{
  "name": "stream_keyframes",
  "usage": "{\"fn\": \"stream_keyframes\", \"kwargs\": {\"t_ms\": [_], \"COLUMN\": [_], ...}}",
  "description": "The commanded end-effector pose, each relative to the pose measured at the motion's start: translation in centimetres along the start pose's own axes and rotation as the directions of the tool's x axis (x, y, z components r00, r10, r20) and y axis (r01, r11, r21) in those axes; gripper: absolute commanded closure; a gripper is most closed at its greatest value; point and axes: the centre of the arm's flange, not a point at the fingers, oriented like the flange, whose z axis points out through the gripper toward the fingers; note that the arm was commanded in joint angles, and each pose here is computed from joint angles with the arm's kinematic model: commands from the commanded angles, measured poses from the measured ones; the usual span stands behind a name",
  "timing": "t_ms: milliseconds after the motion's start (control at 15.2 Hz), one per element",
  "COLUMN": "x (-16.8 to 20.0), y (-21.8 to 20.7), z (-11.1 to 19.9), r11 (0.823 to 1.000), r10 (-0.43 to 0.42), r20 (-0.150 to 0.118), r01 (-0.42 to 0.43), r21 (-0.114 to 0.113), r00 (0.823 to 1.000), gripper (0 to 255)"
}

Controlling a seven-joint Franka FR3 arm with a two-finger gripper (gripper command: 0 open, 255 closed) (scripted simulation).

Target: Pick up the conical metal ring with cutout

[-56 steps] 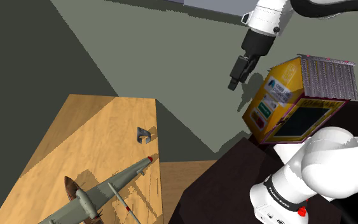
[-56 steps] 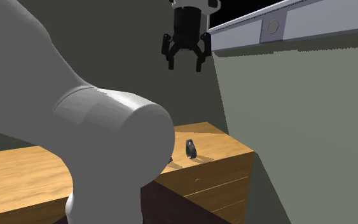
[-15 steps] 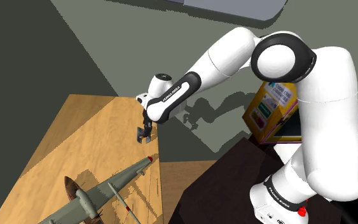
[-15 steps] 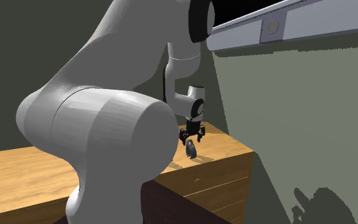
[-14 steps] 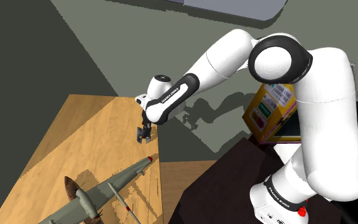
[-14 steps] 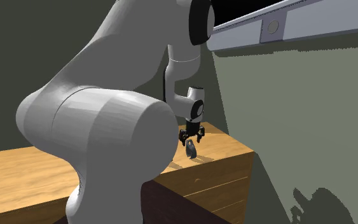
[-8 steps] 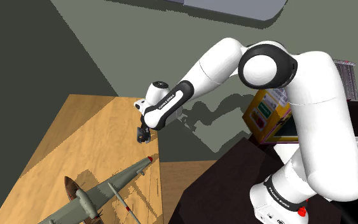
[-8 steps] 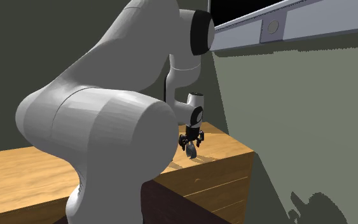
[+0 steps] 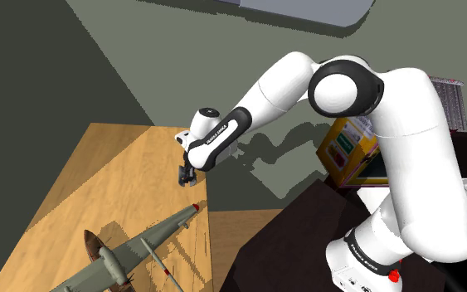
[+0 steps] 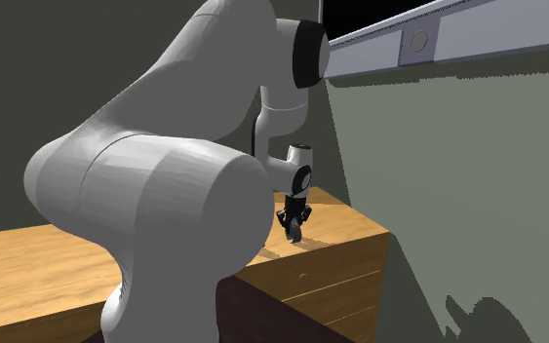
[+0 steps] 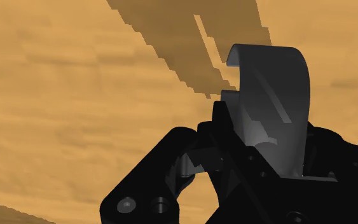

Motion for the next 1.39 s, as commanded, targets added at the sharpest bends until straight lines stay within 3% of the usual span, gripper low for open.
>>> {"fn": "stream_keyframes", "kwargs": {"t_ms": [0, 198, 1320], "x": [-0.1, -0.1, 1.4], "y": [0.0, -0.1, 0.1], "z": [0.1, 0.1, -7.8], "r11": [1.000, 1.000, 1.000], "r10": [0.000, 0.000, 0.000], "r20": [0.001, 0.001, 0.001], "r01": [0.000, 0.000, 0.000], "r21": [0.001, 0.001, 0.001], "r00": [1.000, 1.000, 1.000], "gripper": [255, 255, 255]}}
